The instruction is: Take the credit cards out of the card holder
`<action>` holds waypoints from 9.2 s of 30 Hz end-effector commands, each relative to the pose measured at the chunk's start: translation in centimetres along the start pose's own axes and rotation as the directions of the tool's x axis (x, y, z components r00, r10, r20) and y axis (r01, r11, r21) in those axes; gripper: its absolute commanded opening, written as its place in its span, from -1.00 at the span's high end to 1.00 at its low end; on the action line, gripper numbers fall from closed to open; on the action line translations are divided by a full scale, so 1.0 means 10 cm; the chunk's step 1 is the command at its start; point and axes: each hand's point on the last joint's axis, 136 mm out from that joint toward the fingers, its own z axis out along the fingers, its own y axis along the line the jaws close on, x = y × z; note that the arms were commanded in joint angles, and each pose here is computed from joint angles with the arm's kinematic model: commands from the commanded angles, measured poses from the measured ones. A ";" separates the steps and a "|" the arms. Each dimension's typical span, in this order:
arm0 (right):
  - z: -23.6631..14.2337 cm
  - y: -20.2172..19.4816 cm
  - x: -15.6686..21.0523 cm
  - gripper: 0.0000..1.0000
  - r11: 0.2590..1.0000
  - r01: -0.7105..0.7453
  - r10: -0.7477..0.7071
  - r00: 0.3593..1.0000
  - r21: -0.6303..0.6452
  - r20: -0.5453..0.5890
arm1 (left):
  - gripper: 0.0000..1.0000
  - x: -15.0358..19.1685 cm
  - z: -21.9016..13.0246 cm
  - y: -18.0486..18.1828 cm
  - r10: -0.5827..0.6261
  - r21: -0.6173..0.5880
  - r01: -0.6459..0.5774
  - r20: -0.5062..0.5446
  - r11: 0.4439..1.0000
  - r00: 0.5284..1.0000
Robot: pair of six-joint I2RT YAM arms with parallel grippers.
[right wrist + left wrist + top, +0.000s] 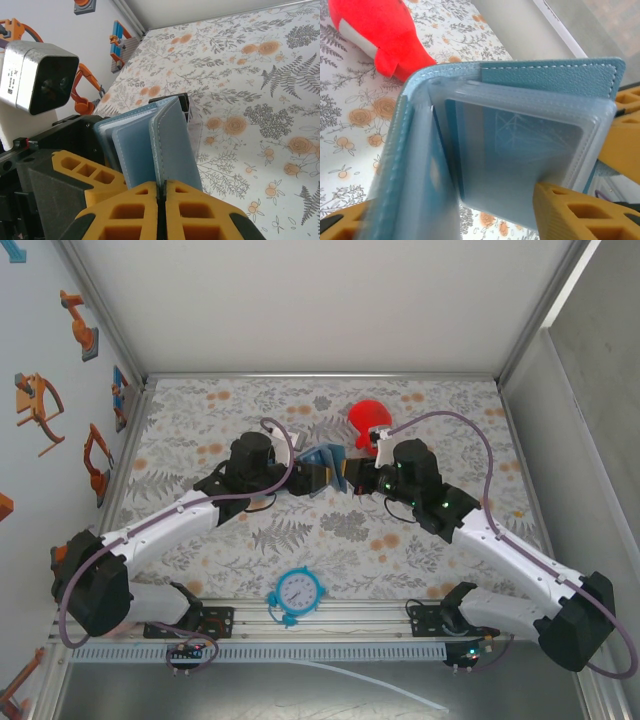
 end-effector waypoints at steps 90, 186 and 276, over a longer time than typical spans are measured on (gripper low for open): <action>-0.04 0.00 -0.02 0.76 0.994 0.111 -0.110 0.992 -0.012 0.062 | 0.78 -0.26 -0.53 -0.53 -0.047 0.248 0.018 0.108 0.969 0.993; -0.50 -0.60 -0.01 0.17 0.955 -0.058 0.023 0.992 0.292 0.122 | 1.00 0.17 -0.36 0.44 0.016 -0.123 -0.005 0.084 0.992 0.996; 0.18 -0.90 1.22 1.00 0.929 -0.115 0.218 0.938 0.353 -0.270 | 0.16 0.99 0.92 0.73 -0.205 -0.330 0.139 -0.175 0.934 0.963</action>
